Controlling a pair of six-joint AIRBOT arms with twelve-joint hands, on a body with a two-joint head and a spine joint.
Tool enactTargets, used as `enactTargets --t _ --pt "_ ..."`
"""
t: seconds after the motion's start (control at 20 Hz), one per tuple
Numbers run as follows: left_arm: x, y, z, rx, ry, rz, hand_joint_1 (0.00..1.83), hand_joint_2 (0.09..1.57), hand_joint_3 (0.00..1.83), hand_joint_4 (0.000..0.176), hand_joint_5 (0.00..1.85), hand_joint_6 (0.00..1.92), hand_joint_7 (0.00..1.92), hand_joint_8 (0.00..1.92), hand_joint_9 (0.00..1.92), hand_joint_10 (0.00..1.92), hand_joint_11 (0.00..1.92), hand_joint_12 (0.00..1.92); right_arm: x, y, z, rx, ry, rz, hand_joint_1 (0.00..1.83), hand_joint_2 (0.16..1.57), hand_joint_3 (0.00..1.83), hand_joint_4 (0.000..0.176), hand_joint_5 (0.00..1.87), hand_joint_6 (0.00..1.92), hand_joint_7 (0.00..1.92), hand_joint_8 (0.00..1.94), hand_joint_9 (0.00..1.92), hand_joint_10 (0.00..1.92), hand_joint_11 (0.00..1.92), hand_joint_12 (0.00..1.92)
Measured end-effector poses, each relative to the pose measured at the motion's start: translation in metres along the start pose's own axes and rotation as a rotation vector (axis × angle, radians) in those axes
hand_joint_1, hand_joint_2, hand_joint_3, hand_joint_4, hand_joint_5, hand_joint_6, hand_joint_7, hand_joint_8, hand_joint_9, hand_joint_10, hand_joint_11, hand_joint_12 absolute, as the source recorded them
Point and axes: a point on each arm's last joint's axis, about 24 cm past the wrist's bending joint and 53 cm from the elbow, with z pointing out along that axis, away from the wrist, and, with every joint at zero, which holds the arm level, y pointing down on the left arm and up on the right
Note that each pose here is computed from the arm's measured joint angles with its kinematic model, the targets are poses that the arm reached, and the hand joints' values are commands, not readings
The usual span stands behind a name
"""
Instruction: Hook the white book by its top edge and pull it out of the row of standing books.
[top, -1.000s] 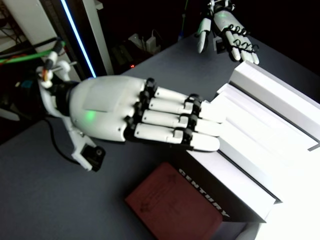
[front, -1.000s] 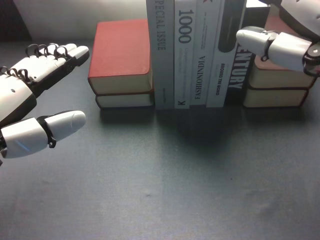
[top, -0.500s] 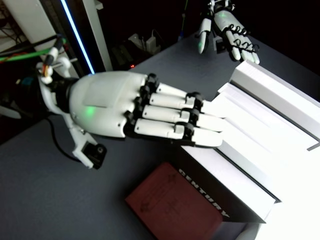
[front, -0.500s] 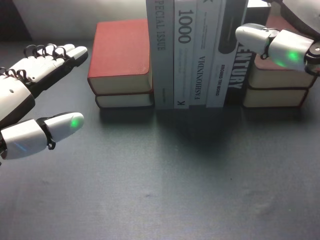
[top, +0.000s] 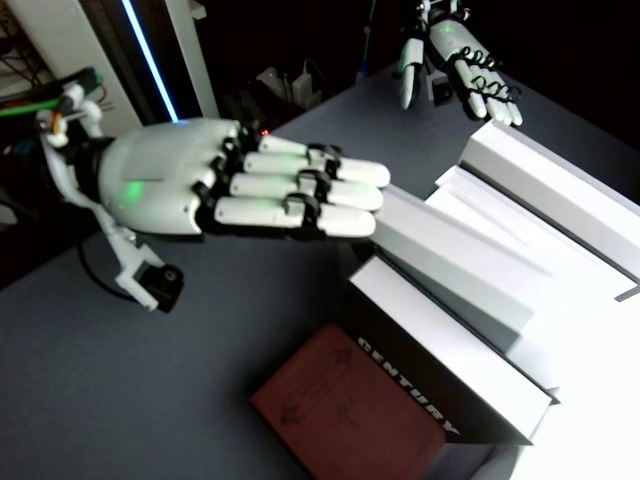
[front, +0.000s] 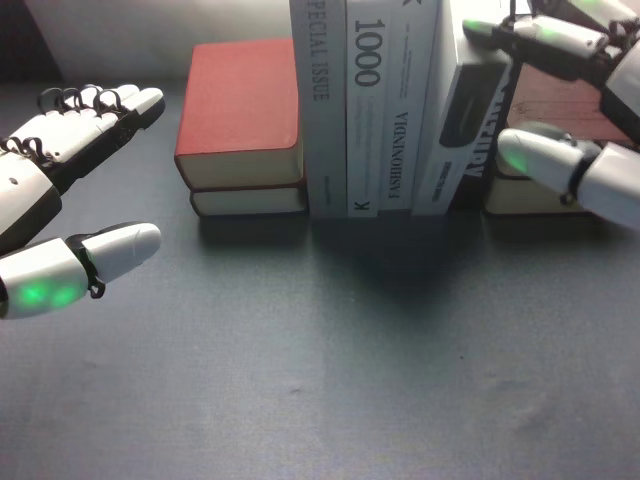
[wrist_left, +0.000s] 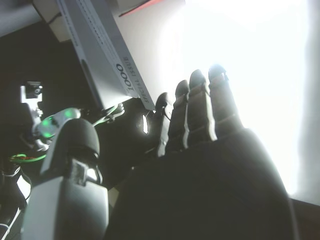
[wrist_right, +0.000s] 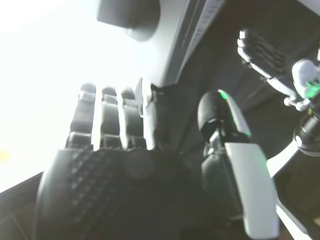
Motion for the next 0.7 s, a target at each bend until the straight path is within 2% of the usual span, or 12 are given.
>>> enactTargets --t 0.1,0.2,0.3,0.35,0.5,0.55,0.65,0.7 --pt "0.000 0.000 0.000 -0.002 -0.002 -0.005 0.26 1.33 0.00 0.080 0.00 0.00 0.00 0.00 0.00 0.00 0.00 0.00 0.003 0.006 -0.011 -0.017 0.019 0.009 0.23 1.40 0.00 0.000 0.51 0.34 0.05 0.00 0.00 0.00 0.00 0.00" --pt "-0.001 0.001 -0.001 -0.004 -0.005 -0.006 0.22 1.35 0.00 0.097 0.00 0.00 0.00 0.00 0.00 0.00 0.00 0.00 0.009 0.011 -0.021 -0.030 0.040 0.026 0.18 1.41 0.00 0.000 0.51 0.33 0.06 0.01 0.00 0.00 0.00 0.00" --pt "-0.001 -0.001 -0.001 0.003 -0.010 -0.007 0.21 1.35 0.00 0.100 0.00 0.00 0.00 0.00 0.00 0.00 0.00 0.00 0.016 0.013 -0.029 -0.040 0.065 0.070 0.14 1.42 0.00 0.000 0.50 0.31 0.06 0.00 0.00 0.00 0.00 0.00" --pt "-0.002 0.000 -0.002 0.001 -0.011 -0.006 0.23 1.35 0.00 0.089 0.00 0.00 0.00 0.00 0.00 0.00 0.00 0.00 0.019 0.014 -0.034 -0.041 0.076 0.085 0.15 1.41 0.00 0.000 0.50 0.30 0.07 0.01 0.00 0.00 0.00 0.00" --pt "-0.002 0.002 -0.003 -0.006 -0.012 -0.007 0.25 1.35 0.00 0.081 0.00 0.00 0.00 0.00 0.00 0.00 0.00 0.00 0.027 0.019 -0.049 -0.042 0.113 0.100 0.11 1.41 0.00 0.000 0.52 0.28 0.09 0.01 0.00 0.00 0.00 0.00" --pt "-0.002 0.001 -0.003 -0.005 -0.012 -0.007 0.23 1.35 0.00 0.082 0.00 0.00 0.00 0.00 0.00 0.00 0.00 0.00 0.030 0.018 -0.052 -0.043 0.127 0.104 0.09 1.40 0.00 0.000 0.54 0.29 0.11 0.01 0.00 0.00 0.00 0.00" --pt "-0.002 0.003 -0.004 -0.009 -0.012 -0.007 0.24 1.35 0.00 0.095 0.00 0.00 0.00 0.00 0.00 0.00 0.00 0.00 0.035 0.015 -0.056 -0.030 0.150 0.133 0.12 1.39 0.00 0.000 0.57 0.30 0.13 0.02 0.00 0.00 0.00 0.00" --pt "-0.002 0.004 -0.005 -0.018 -0.017 -0.012 0.23 1.35 0.00 0.093 0.00 0.00 0.00 0.00 0.00 0.00 0.00 0.00 0.038 0.013 -0.058 -0.024 0.164 0.143 0.14 1.40 0.00 0.000 0.57 0.30 0.13 0.01 0.00 0.00 0.00 0.00"
